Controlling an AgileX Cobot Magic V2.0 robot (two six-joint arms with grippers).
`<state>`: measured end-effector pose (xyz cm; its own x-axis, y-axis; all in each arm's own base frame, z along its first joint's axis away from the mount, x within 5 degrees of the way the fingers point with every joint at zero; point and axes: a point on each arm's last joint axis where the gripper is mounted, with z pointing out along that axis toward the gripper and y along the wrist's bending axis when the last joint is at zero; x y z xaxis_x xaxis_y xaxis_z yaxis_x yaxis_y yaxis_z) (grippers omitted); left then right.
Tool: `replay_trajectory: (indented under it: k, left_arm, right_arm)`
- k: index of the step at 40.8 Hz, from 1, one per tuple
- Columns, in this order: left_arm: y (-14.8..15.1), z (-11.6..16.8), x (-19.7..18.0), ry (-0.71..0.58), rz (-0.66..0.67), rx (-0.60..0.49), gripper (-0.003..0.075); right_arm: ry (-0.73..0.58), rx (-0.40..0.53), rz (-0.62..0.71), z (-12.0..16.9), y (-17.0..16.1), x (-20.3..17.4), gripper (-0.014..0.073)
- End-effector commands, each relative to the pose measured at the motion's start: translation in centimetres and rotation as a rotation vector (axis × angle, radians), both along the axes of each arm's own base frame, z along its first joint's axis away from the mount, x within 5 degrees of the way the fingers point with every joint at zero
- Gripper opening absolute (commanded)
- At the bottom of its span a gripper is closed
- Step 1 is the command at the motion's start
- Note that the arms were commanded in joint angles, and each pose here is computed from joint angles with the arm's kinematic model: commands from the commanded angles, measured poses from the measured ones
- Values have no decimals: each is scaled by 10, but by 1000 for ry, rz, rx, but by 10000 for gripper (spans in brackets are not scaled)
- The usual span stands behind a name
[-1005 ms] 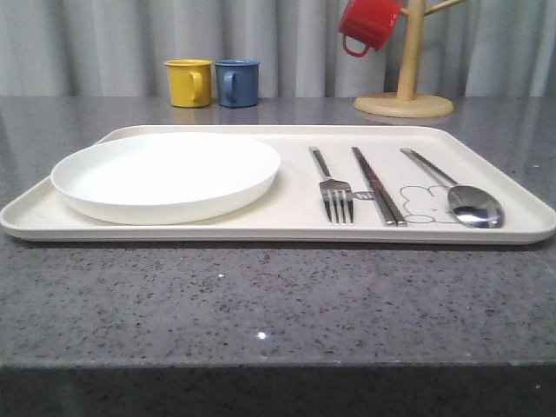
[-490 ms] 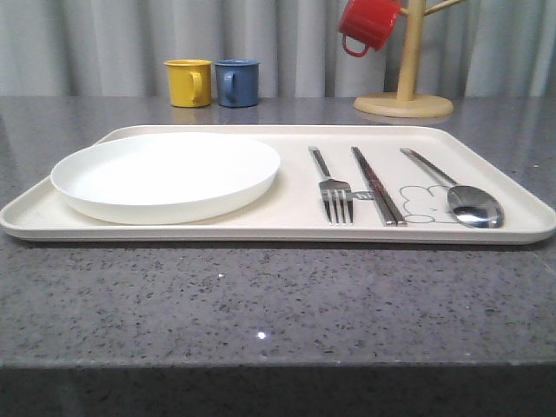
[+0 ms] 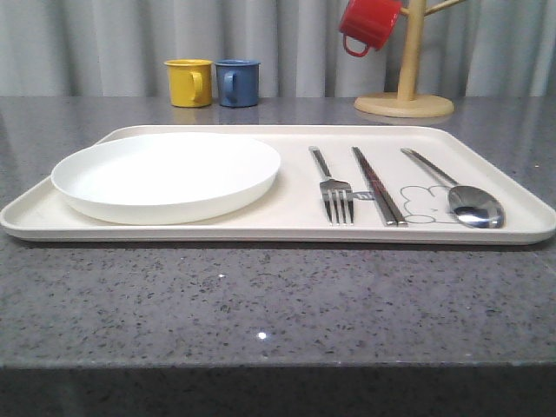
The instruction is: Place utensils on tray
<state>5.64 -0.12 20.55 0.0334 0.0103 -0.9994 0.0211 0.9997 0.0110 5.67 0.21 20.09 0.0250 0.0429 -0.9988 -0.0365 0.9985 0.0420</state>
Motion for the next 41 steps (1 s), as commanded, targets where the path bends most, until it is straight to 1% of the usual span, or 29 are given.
replay_trajectory:
  k: [1, 4, 41]
  left_arm:
    - [0, 10, -3, -112, -5, -25, -18]
    - [0, 10, -3, -112, -5, -25, -18]
    - [0, 10, -3, -112, -5, -25, -18]
  right_arm:
    - [-126, 1, -10, 11, -1, -2, -122]
    - [-128, 22, -8, 11, -1, -2, -122]
    - [-118, 18, -8, 10, -1, -2, -122]
